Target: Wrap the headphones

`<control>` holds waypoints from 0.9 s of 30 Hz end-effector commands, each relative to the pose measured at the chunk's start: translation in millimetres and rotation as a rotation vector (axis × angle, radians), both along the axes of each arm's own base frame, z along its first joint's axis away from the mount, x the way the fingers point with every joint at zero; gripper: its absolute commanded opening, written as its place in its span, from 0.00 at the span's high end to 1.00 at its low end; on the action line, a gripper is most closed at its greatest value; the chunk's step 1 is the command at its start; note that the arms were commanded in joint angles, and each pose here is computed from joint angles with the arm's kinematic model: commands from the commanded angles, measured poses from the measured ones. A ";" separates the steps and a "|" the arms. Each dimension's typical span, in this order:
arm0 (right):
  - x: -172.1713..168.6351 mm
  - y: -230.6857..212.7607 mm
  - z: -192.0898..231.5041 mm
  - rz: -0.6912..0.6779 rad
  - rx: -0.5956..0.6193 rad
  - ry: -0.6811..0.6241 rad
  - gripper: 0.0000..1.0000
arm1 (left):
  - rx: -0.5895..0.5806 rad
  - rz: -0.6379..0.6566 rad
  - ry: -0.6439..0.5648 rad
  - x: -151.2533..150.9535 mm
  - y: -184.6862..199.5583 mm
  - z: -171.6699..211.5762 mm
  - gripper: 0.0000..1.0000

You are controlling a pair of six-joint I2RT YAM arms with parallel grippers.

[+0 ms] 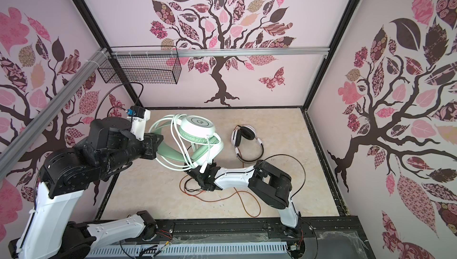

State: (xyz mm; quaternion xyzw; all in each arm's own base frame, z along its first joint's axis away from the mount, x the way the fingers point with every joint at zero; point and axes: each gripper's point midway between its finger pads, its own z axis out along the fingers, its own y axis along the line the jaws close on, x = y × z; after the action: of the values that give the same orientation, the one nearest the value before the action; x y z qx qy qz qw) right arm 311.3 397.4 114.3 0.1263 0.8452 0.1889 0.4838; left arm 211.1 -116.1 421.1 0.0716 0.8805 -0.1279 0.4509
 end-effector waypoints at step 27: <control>-142.7 2.0 -14.6 1.071 -0.207 0.015 1.00 | -0.073 0.147 -0.095 5.2 22.4 37.9 1.00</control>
State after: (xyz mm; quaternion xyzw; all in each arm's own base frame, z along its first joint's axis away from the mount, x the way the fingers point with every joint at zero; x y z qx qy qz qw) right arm 203.1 397.7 90.7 -0.2753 0.8366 0.2947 0.3708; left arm 210.9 -95.0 425.4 0.0441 0.8871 -0.0815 0.4521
